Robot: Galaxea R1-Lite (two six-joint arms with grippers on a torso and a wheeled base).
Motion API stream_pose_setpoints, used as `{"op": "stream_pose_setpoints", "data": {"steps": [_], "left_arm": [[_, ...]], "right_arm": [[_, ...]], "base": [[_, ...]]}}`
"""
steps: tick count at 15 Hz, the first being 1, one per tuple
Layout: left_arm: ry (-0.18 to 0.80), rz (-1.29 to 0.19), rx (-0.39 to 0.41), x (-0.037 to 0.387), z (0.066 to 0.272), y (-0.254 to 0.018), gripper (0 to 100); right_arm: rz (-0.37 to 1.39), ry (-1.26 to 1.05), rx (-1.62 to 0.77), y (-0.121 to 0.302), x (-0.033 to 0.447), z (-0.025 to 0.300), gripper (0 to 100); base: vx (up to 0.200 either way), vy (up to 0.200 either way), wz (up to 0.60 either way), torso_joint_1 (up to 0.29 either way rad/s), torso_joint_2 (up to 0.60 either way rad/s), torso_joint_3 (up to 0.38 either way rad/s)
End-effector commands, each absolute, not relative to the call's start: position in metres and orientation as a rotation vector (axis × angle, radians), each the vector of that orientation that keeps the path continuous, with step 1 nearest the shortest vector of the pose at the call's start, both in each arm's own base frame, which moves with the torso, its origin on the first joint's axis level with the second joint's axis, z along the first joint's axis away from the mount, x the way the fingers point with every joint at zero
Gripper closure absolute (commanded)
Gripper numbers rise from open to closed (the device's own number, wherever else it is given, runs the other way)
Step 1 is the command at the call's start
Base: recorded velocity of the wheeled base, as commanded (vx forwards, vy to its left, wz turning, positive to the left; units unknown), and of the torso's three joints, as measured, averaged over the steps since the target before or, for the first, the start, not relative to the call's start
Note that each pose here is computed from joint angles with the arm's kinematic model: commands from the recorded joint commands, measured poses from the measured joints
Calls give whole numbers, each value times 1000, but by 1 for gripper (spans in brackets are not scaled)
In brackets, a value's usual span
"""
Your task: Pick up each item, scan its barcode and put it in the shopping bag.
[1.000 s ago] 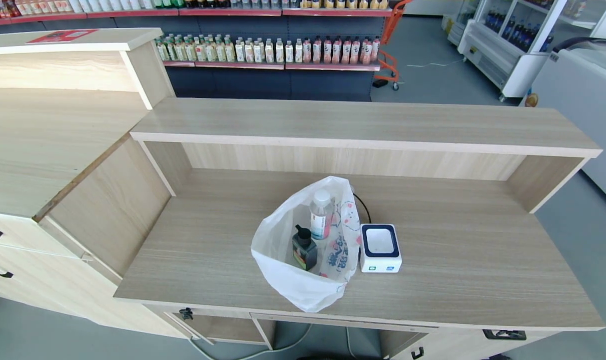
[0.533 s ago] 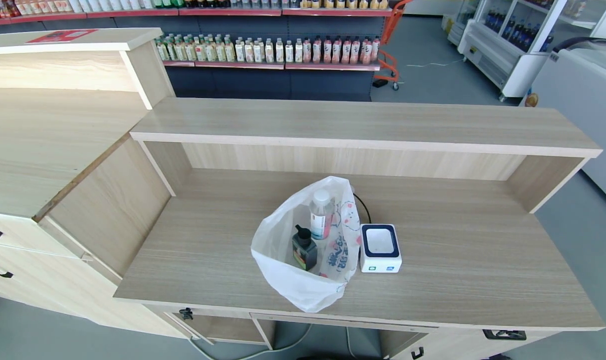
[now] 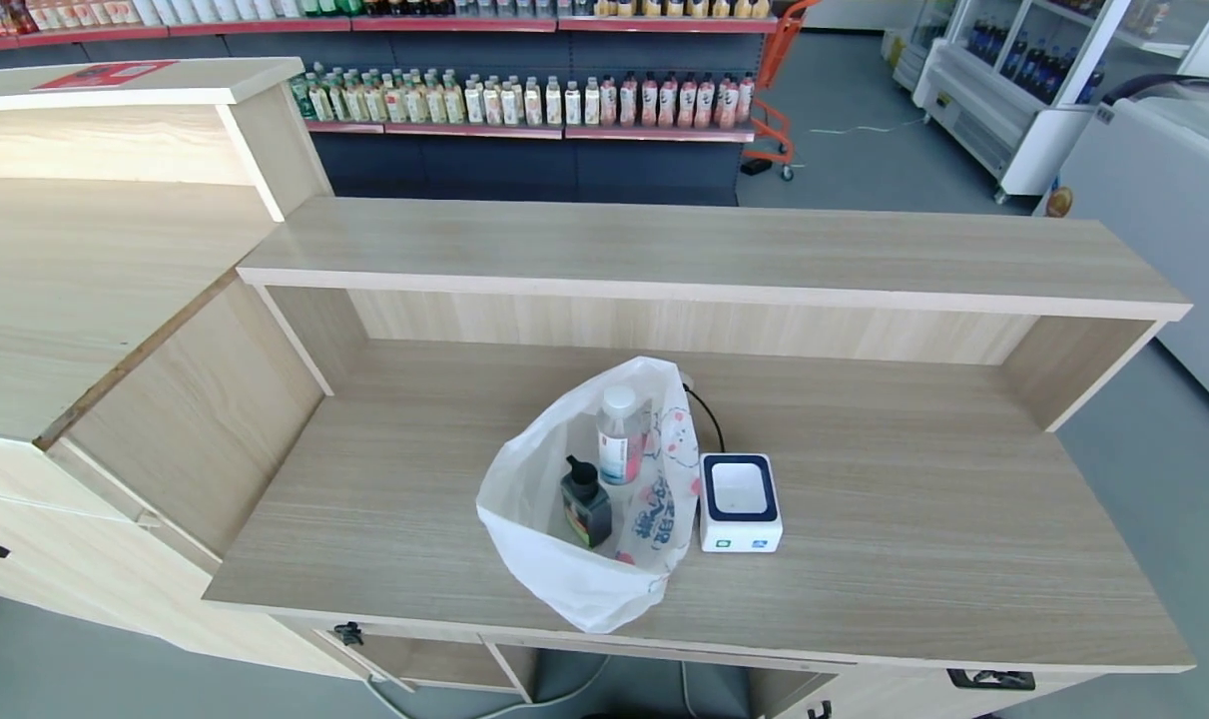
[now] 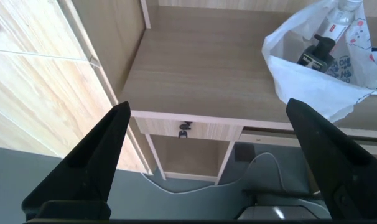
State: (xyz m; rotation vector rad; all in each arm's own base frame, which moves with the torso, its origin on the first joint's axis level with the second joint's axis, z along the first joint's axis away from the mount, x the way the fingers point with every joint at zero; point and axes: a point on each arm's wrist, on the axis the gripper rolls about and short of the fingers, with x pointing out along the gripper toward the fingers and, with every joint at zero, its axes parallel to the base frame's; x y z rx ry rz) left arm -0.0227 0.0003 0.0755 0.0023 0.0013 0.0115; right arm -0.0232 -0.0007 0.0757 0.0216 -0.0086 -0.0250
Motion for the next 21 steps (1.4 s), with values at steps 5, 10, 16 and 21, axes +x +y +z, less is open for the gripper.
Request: {"op": "stream_pose_setpoints", "data": {"steps": [5,10,16,21], "left_arm": [[0,11,0,-23,75,0,0],[0,11,0,-23,75,0,0],[0,11,0,-23,75,0,0],[0,11,0,-23,75,0,0]], "right_arm": [[-26,-3,23,-1,-23,76,100],[-26,-3,25,-1,-23,76,100],[-26,-3,25,-1,-23,76,100],[-26,-3,25,-1,-23,76,100]], "base": [[0,-80,0,0,0,1],[200,0,0,5,0,0],[67,0,0,3,2,1],[0,120,0,-1,1,2]]}}
